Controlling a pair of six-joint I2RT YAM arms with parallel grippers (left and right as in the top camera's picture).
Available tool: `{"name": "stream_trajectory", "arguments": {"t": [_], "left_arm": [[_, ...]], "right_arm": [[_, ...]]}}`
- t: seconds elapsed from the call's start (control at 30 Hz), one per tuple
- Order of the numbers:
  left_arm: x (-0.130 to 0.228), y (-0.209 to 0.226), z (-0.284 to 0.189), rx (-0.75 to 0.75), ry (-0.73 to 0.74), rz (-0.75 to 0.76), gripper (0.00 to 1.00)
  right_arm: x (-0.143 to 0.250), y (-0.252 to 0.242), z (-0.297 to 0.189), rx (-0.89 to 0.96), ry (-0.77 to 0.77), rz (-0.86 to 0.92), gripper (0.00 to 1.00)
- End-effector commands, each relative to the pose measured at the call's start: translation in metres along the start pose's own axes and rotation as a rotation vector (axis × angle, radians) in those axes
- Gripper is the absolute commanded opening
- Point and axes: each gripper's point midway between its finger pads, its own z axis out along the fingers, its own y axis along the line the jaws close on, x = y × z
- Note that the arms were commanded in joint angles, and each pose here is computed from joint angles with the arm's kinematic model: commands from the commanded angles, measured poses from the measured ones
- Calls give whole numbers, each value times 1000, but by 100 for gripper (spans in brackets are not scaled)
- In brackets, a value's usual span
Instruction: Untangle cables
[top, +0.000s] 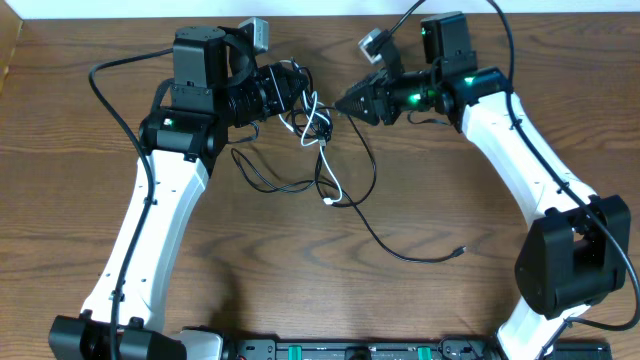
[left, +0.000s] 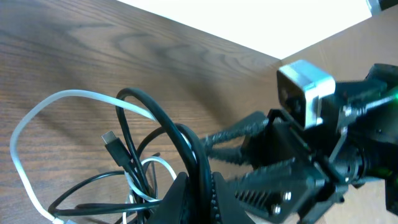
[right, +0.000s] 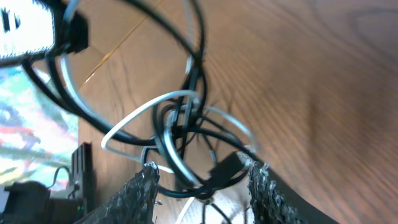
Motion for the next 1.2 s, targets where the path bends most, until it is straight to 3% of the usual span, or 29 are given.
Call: {"name": "stream_trajectory", "arguments": {"t": [0.0,0.2,0.3,0.5,0.7,0.83,1.03,1.17], "left_arm": [[-10,-10,-6,11,-29,18,8],[-9,-10,-6,14,-27,10,7],[-10,-11,-6,16,-26,-34,8],[-6,-16,-6,48,-7,-50,7],[-15,10,-11,-68,-54,-54,8],[-15,44,-18,-228,-83,-96,8],[-5,64,-23,-336,-53,-72,7],[8,98,-36,-530,-19,-49,7]], "right_arm": [[5,14,15,-45,29,-56,45],[16,20,40,-51,68,-74,45],[20,15,51,3,88,-75,40],[34,-18,70,209,134,-35,1],[20,-22,53,226,90,-17,1],[4,-13,29,172,37,-18,1],[-8,-3,10,64,-11,-21,1],[-12,-11,-4,60,-37,0,1]]}}
